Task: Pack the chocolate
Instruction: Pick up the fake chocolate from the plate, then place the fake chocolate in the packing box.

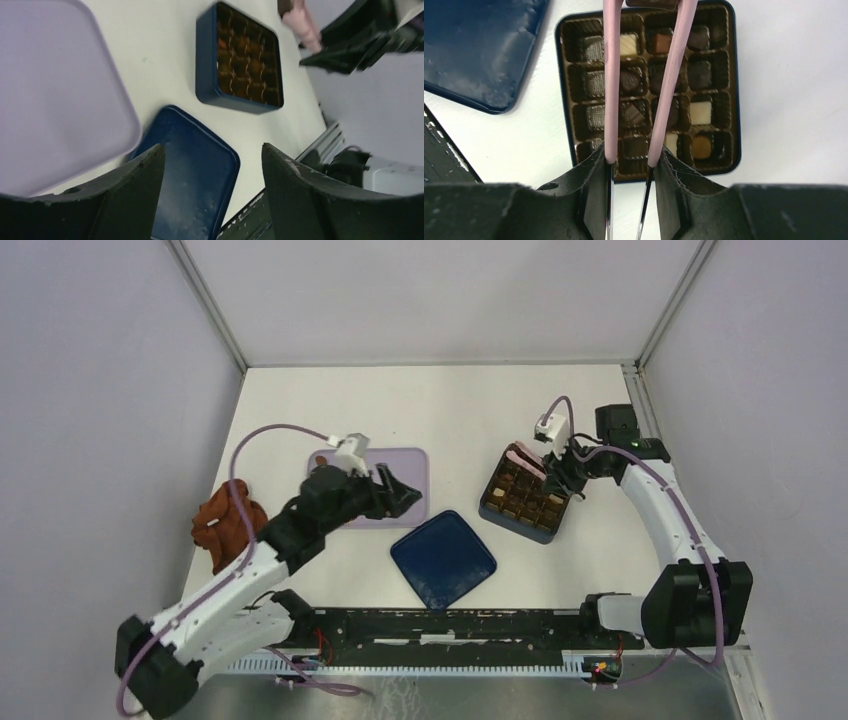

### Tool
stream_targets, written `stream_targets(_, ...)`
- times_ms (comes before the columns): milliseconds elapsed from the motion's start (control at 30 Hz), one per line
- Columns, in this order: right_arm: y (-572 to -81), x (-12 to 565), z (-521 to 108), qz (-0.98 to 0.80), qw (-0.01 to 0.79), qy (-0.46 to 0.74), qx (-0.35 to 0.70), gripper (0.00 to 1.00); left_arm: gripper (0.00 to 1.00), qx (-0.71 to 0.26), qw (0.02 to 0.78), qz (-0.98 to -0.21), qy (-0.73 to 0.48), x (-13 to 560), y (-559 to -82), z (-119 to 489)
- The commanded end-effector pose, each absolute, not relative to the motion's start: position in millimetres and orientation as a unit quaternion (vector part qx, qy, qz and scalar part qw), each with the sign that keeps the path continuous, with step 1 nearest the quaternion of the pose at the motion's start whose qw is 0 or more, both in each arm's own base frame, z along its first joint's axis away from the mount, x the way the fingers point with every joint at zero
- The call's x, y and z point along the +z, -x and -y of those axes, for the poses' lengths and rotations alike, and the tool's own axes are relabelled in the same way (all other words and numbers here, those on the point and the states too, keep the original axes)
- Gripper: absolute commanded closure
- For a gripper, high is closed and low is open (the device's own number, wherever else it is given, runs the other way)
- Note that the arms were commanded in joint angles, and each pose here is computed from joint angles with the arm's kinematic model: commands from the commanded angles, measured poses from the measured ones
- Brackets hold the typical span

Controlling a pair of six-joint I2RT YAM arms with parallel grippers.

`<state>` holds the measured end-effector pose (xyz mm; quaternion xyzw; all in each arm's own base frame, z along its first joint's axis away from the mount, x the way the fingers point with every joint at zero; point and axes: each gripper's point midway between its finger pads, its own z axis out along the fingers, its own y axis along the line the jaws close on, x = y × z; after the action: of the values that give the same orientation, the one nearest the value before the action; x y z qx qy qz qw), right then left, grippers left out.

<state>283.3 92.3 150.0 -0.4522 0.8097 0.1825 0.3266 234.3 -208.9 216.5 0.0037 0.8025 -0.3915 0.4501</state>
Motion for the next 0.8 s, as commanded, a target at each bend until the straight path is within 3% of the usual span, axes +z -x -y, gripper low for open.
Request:
stream_targets(0,-276.5,152.8,-73.9,-0.803,0.341,0.453,0.183,0.85,0.27,-0.350,0.468,-0.811,-0.024,216.8,-258.8,266.3)
stream_targets(367,-265.5,131.2,-32.1,-0.827,0.322,0.428,0.173,0.86,0.46,-0.298,0.395,-0.858,-0.140,141.2,-323.4,392.5)
stream_targets(567,-263.8,127.2,-21.7,-0.830,0.319,0.424,0.174,0.85,0.57,-0.268,0.361,-0.878,-0.164,107.7,-337.4,413.4)
stream_targets(767,-263.6,124.2,-20.4,-0.831,0.317,0.420,0.181,0.86,0.62,-0.281,0.338,-0.880,-0.179,93.6,-337.4,431.2)
